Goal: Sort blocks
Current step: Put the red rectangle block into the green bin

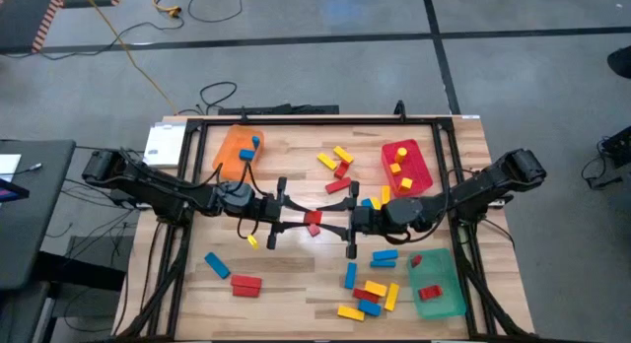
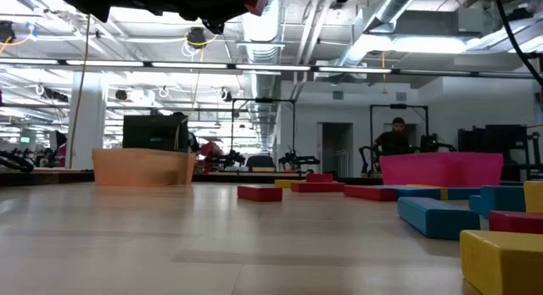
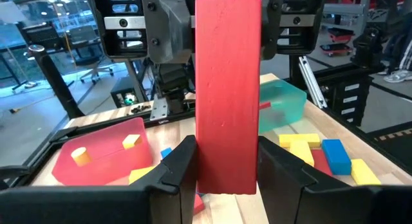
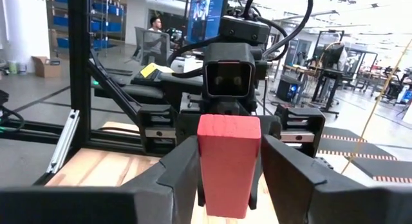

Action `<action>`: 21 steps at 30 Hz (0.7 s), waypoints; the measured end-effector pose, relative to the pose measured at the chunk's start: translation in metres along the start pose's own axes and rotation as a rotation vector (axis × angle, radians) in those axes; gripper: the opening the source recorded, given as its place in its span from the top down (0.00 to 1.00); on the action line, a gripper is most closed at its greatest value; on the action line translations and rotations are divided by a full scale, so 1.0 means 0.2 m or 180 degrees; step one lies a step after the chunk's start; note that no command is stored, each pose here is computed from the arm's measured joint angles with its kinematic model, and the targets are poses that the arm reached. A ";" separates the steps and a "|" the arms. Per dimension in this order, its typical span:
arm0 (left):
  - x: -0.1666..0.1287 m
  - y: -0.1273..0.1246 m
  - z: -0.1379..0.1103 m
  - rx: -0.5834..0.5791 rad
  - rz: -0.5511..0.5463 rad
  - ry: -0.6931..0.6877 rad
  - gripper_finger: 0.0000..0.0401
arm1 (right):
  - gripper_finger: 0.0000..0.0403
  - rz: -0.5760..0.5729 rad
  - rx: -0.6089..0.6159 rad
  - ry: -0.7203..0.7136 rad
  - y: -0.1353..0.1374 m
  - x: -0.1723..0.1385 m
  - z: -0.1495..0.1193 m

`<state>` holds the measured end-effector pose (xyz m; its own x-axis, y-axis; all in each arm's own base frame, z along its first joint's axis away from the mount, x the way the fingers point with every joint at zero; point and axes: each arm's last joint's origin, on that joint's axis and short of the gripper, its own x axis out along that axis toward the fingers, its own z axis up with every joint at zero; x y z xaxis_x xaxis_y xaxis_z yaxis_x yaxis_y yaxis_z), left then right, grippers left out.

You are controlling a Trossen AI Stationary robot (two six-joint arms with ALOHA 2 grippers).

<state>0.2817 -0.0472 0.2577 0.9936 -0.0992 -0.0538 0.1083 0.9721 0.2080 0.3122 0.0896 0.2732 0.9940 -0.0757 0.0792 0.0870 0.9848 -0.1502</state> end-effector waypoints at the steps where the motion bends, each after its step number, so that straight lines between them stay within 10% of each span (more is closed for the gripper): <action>1: 0.00 0.00 0.00 -0.0001 0.0000 0.0001 0.71 | 0.56 0.0001 0.0000 -0.0001 0.00 0.00 0.00; 21: 0.00 0.00 0.00 -0.0027 0.0016 -0.0018 0.69 | 0.63 0.0027 0.0073 -0.0034 -0.03 0.03 0.04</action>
<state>0.2815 -0.0469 0.2579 0.9943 -0.0954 -0.0472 0.1030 0.9744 0.1999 0.3171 0.0853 0.2821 0.9939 -0.0657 0.0886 0.0768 0.9887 -0.1283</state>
